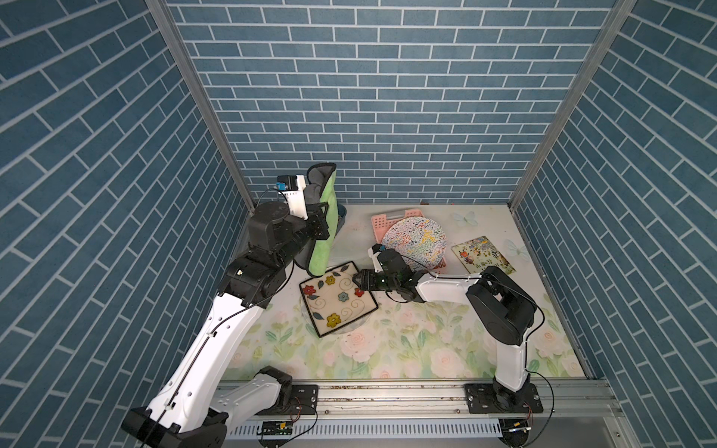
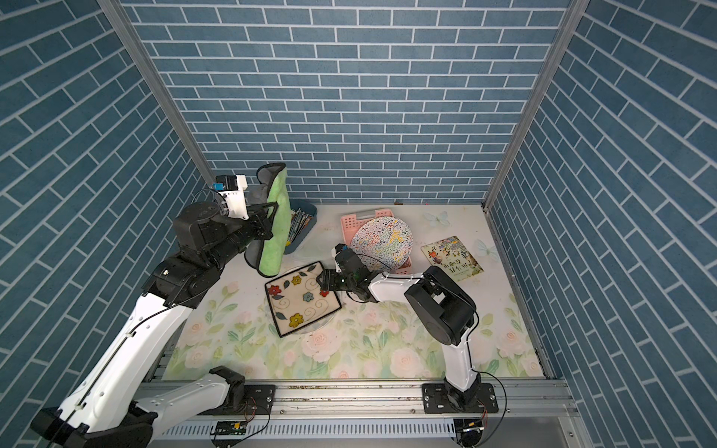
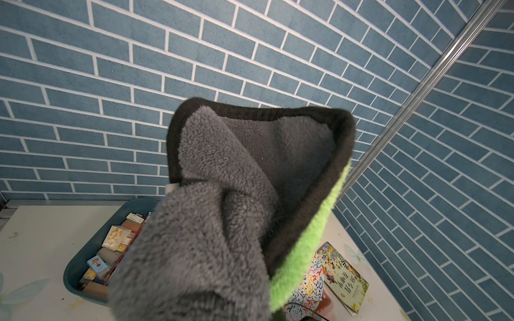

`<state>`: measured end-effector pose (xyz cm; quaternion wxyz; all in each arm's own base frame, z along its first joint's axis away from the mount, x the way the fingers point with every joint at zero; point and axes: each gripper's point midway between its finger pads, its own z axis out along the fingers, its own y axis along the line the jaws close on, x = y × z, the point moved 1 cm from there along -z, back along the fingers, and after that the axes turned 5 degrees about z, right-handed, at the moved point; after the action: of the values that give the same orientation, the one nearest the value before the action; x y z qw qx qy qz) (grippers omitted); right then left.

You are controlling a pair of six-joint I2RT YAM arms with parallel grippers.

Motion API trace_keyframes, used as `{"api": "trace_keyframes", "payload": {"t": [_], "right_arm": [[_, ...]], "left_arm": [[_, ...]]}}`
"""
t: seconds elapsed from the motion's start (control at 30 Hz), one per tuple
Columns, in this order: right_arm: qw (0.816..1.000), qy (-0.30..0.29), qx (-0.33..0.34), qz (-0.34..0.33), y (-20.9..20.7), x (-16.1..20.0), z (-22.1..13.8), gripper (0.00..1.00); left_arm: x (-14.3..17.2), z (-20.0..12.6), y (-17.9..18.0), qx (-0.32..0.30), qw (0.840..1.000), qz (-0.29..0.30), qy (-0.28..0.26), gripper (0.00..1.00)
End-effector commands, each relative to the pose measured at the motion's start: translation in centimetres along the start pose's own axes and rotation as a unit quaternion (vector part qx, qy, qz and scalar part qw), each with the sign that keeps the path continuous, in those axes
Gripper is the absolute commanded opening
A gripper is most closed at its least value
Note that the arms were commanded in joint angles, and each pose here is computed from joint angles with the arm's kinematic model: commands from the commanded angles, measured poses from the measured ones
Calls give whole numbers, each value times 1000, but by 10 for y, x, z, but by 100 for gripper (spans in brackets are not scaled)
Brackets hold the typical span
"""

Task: Wipe the wet plate dry
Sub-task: Place the plate on the plate, then pick up the plate from the bin.

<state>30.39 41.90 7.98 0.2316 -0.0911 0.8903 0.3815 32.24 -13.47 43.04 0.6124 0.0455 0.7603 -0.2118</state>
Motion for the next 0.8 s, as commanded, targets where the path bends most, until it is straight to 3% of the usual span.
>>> {"api": "trace_keyframes", "payload": {"t": [0.0, 0.17, 0.3, 0.37, 0.5, 0.63, 0.77], "right_arm": [[999, -23, 19, -46, 18, -19, -18, 74], [997, -54, -44, -44, 61, -38, -64, 80], [988, -127, -69, -55, 82, -87, -124, 77], [985, -161, -47, -48, 56, -124, -152, 75], [979, -196, 56, -19, -45, -180, -194, 73], [971, -196, 135, 17, -132, -198, -212, 73], [974, -169, 140, 51, -181, -197, -199, 72]], "left_arm": [[-9, -1, -3, 7, 1000, 7, -9, 0], [-4, 6, -4, 13, 1000, 5, -1, 0], [3, 12, -7, 25, 1000, -3, 6, 0], [8, 17, -10, 36, 999, -10, 12, 0], [19, 24, -15, 58, 998, -23, 27, 0], [27, 27, -17, 67, 997, -28, 35, 0], [30, 29, -17, 69, 996, -32, 39, 0]]}}
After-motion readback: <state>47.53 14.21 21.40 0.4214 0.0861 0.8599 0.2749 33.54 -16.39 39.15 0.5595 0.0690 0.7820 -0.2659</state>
